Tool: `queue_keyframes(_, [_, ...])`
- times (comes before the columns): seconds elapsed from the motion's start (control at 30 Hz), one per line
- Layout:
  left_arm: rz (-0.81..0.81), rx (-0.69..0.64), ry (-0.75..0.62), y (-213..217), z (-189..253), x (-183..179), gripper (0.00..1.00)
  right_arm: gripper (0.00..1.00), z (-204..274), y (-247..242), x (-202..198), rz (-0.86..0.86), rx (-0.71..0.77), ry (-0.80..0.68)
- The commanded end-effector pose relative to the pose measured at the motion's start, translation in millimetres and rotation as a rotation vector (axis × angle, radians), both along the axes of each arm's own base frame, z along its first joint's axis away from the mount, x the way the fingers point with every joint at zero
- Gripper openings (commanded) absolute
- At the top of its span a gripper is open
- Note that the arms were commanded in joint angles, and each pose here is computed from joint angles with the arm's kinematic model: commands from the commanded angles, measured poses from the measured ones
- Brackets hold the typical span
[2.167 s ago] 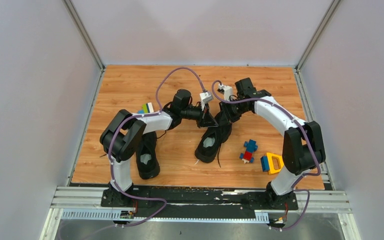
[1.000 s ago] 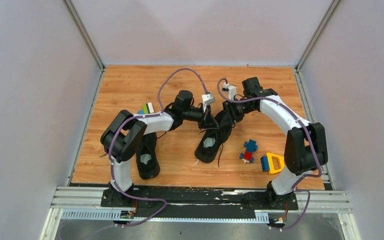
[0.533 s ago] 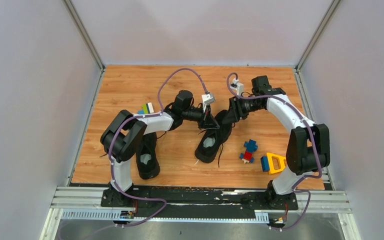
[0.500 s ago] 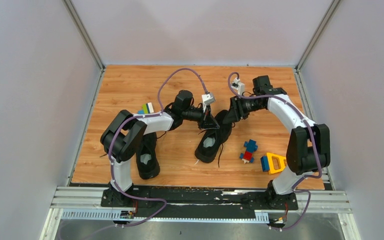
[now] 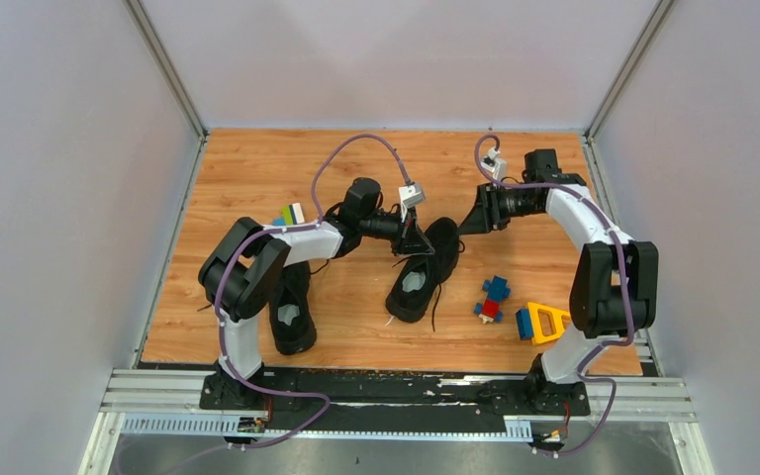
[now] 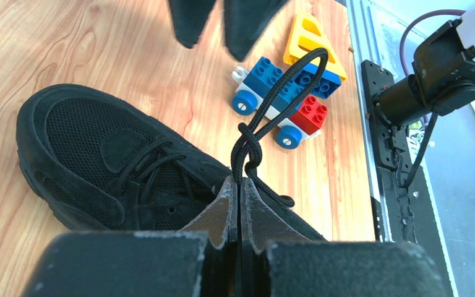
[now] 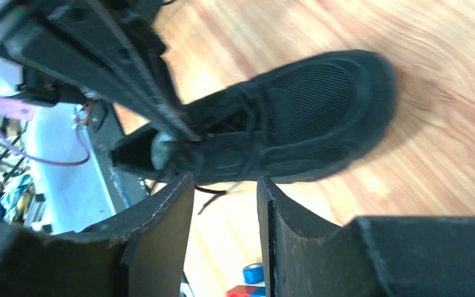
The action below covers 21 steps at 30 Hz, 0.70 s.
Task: Tie the shoes
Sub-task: Cross the shoelace with the shoelace.
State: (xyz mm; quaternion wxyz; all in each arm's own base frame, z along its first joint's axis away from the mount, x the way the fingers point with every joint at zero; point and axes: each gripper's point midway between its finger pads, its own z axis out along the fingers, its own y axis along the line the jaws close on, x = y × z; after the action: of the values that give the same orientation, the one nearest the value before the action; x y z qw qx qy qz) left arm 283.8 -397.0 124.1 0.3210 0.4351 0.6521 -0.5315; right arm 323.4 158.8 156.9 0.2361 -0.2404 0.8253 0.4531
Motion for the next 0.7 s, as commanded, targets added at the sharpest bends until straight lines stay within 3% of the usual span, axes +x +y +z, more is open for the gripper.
queue_keyframes(0.0, [-0.046,-0.053,-0.026,-3,14,-5,0.0,0.42,-33,-14,24,-0.057,-0.116,-0.031])
queue_keyframes(0.2, [-0.048,-0.056,-0.022,-2,12,-5,0.0,0.41,-57,2,24,-0.016,-0.141,-0.028])
queue_keyframes(0.67, [-0.02,-0.043,-0.013,2,5,6,0.0,0.43,-41,25,-13,0.161,-0.034,-0.157])
